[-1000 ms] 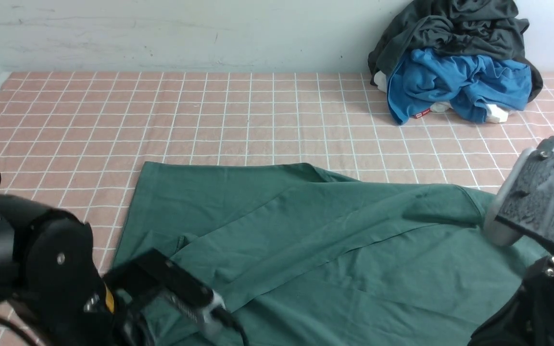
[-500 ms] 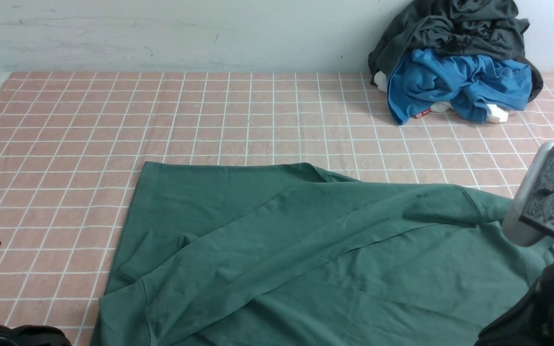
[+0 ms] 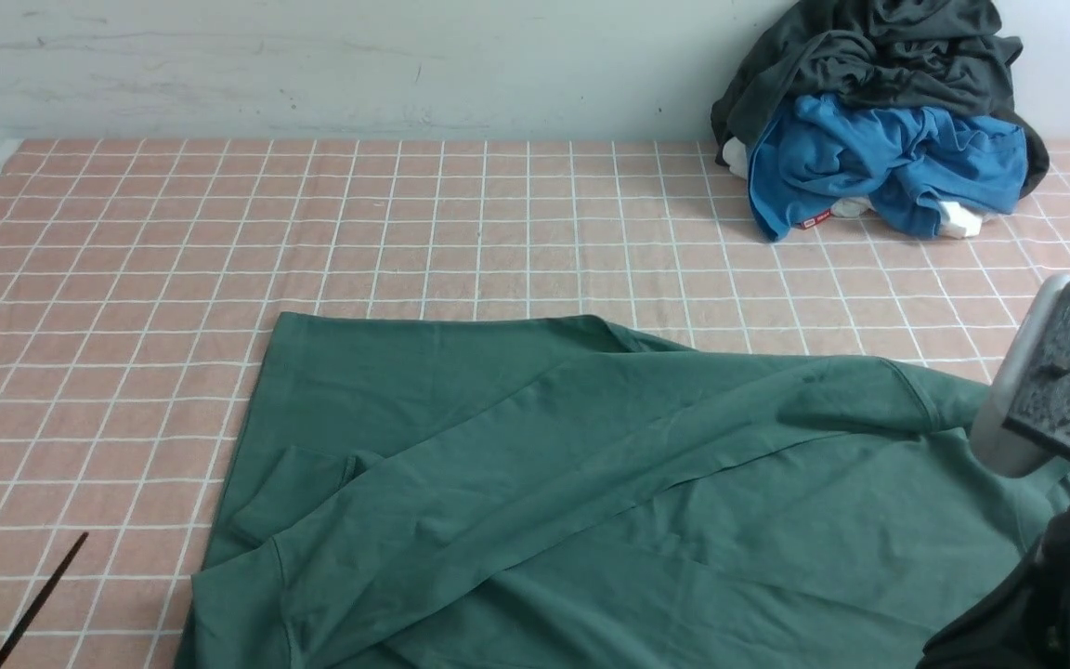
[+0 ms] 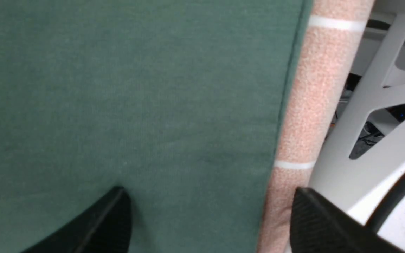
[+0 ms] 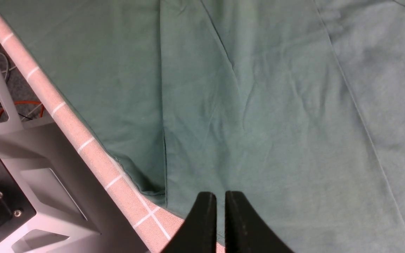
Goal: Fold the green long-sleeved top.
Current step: Use both arms simultaneously to clamp the lower edge of the clothing fabric
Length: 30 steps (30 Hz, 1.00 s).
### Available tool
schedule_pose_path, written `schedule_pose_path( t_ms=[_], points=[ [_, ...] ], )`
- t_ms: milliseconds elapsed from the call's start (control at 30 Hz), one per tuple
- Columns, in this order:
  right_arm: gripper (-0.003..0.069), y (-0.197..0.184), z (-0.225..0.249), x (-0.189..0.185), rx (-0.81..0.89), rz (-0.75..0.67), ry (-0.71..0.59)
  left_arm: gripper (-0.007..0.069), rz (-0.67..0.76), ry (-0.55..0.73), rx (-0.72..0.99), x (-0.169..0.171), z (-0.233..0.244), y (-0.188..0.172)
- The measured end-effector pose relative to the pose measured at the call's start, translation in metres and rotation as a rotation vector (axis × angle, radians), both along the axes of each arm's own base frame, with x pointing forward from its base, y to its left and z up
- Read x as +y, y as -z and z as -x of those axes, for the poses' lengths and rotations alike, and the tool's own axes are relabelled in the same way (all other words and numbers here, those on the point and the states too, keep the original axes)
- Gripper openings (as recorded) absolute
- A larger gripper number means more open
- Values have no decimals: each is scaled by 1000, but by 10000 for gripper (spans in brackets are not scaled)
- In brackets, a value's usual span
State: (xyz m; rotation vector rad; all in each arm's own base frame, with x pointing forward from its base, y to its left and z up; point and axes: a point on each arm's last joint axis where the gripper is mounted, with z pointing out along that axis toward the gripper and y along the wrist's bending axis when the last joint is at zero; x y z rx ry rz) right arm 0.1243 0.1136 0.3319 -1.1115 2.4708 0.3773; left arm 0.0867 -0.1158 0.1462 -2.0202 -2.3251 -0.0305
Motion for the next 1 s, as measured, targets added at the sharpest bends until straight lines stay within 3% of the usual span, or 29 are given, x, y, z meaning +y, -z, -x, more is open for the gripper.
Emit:
schedule_pose_path(
  t_ms=[500,833,933,1000],
  points=[
    [31,0,0,0,-1,0,-3,566,-12,-28,-128,-6,-17,-10],
    [31,0,0,0,-2,2,-4,562,-35,-32,-113,-1,-13,-2],
    [31,0,0,0,-2,2,-4,521,-33,-40,-109,-1,-13,-2],
    [31,0,0,0,-2,2,-4,440,-32,-78,-101,-1,-12,-2]
  ],
)
